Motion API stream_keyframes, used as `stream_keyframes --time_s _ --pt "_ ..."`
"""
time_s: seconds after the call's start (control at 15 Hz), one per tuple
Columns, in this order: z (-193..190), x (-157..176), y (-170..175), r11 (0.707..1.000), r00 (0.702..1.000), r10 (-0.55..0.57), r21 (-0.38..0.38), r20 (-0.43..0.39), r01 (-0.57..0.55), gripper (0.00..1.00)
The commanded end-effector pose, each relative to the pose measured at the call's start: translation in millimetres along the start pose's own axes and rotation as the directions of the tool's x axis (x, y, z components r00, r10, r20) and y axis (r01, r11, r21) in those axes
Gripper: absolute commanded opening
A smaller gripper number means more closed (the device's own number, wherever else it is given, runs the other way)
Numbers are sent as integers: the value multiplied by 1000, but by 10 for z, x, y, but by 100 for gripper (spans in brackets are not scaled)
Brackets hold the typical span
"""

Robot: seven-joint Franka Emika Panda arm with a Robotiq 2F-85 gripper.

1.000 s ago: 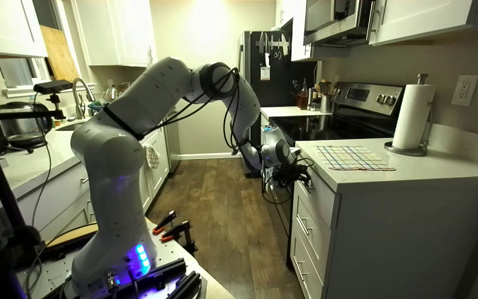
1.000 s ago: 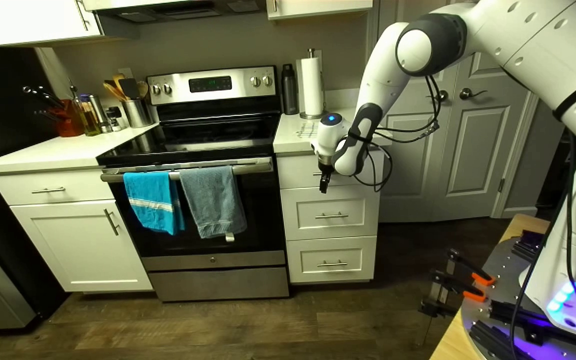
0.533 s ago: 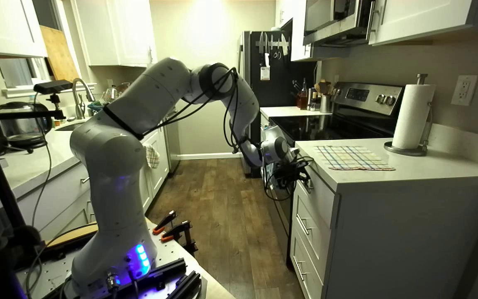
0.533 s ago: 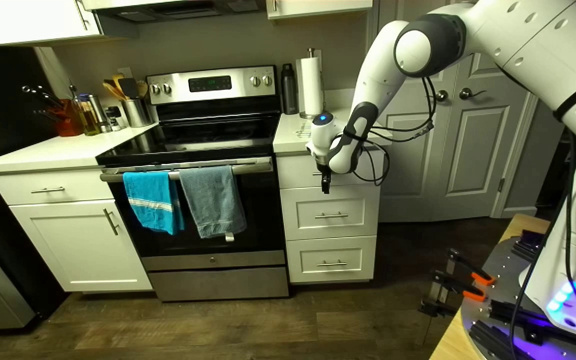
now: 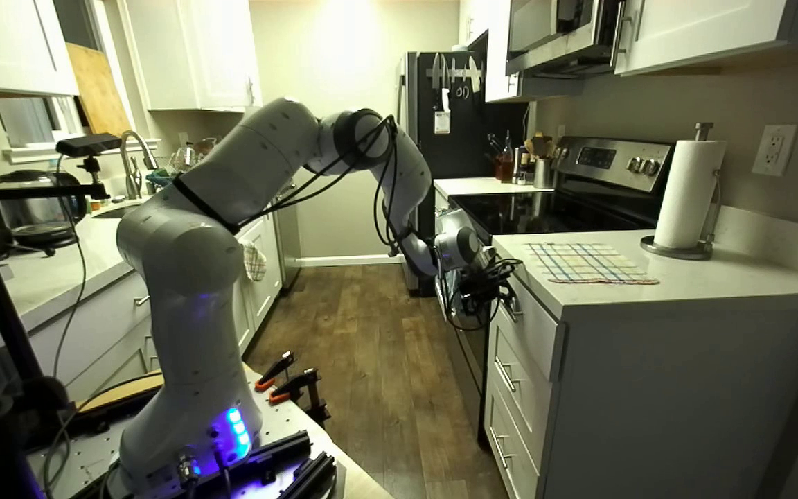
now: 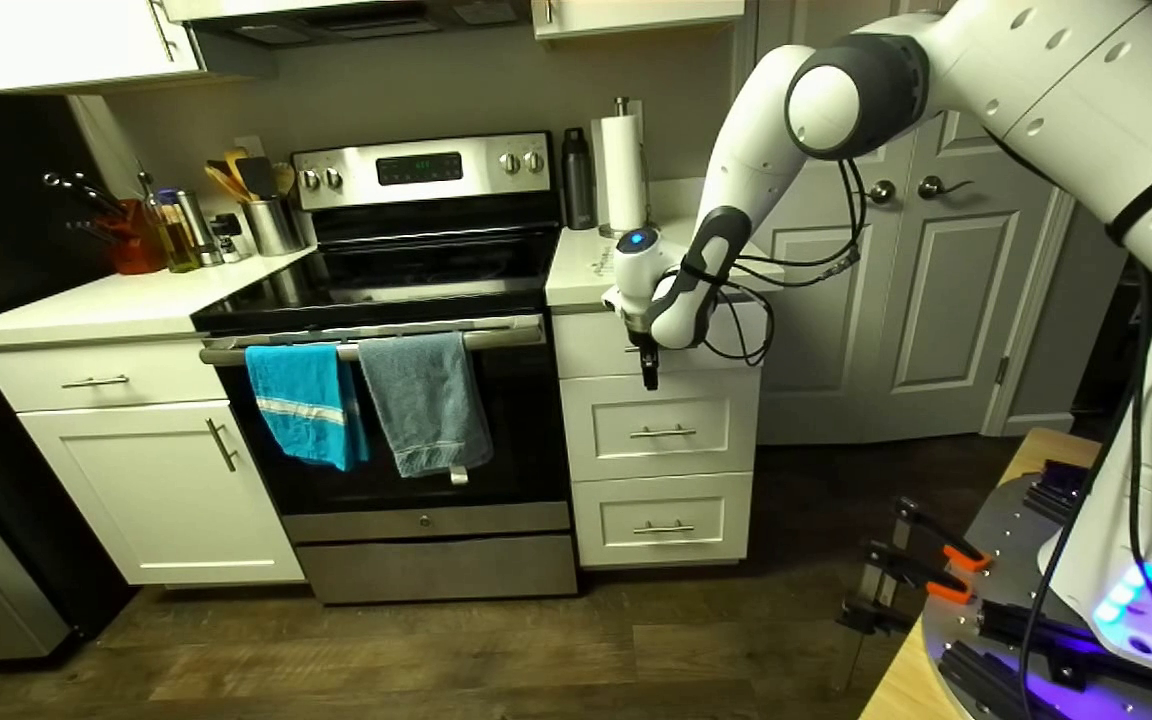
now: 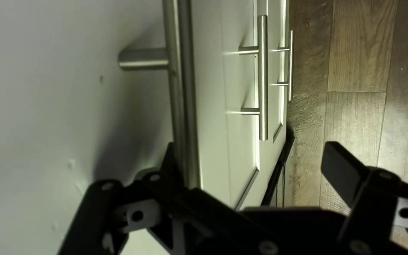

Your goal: Open the drawer

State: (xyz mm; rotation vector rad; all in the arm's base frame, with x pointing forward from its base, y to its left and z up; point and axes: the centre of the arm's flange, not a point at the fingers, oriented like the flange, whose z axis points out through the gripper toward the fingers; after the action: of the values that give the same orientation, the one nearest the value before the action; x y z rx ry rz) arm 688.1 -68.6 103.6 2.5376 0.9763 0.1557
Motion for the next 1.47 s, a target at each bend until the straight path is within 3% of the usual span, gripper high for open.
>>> stream_keyframes --time_s 0.0,0.13,0.2,1.13,1.4 --pt "139 372 -633 989 993 -117 93 -37 119 100" --pt "138 373 -631 986 991 -130 96 -35 133 100" --pt "1 -6 3 1000 1000 -28 3 5 28 100" --pt "-16 -22 -5 1000 1000 -27 -3 13 27 100" --pt "50 91 -472 999 999 -41 13 16 41 100"
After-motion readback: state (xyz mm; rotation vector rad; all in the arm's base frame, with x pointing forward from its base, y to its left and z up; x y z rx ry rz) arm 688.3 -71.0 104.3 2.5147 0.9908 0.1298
